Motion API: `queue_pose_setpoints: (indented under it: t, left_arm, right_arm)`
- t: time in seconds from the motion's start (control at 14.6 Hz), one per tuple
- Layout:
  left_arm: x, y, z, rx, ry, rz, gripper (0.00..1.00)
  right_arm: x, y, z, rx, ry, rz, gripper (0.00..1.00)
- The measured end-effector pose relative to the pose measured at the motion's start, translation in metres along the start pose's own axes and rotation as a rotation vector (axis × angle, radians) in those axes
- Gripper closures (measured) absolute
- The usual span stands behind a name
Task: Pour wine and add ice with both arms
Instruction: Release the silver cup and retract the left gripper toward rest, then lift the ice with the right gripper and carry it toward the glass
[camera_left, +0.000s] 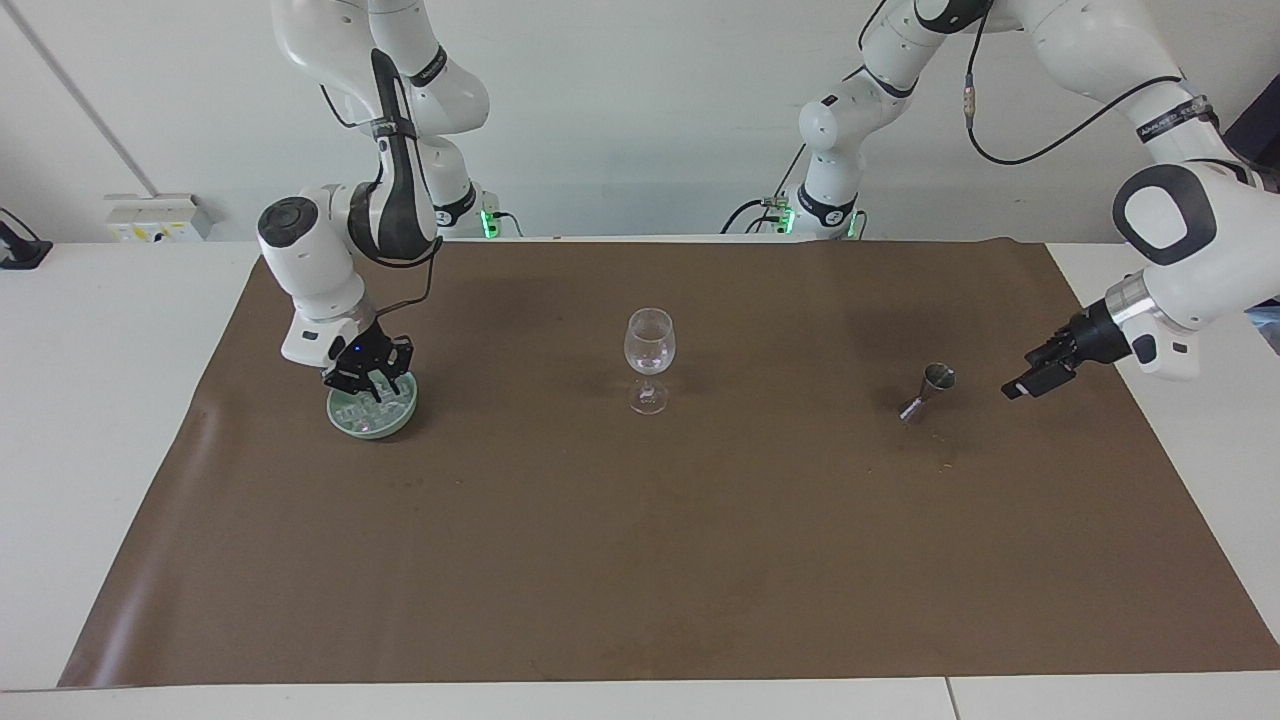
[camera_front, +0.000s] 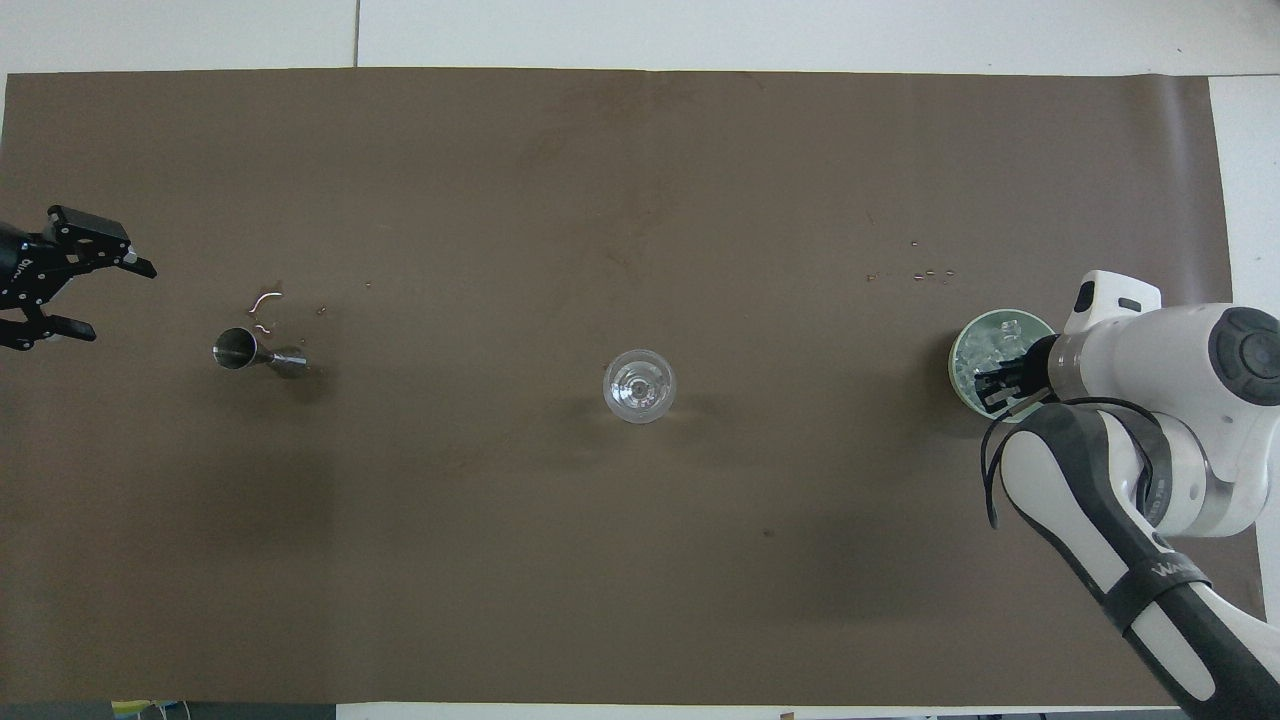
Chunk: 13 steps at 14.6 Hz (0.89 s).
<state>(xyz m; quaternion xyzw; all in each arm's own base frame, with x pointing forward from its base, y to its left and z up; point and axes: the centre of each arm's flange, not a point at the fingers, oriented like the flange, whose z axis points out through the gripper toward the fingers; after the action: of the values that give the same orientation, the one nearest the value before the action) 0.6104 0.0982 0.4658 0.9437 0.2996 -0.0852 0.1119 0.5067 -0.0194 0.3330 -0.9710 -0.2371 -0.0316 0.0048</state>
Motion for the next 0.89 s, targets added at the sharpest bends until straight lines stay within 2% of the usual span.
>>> queue_pose_setpoints:
  t: [0.34, 0.62, 0.75, 0.89]
  left_arm:
    - [-0.055, 0.071, -0.022, 0.161, 0.143, 0.239, 0.00]
    - [-0.098, 0.110, -0.036, 0.182, 0.199, 0.369, 0.00]
    - [-0.124, 0.127, -0.040, 0.195, 0.221, 0.411, 0.00]
    - [-0.131, 0.126, -0.051, 0.199, 0.245, 0.422, 0.00]
  right_arm:
    - [0.014, 0.004, -0.038, 0.020, -0.011, 0.003, 0.74]
    - [0.047, -0.024, -0.089, 0.040, -0.019, 0.079, 0.74]
    - [0.073, -0.054, -0.125, 0.042, -0.012, 0.145, 0.74]
    - [0.097, -0.091, -0.160, 0.043, 0.009, 0.217, 0.74]
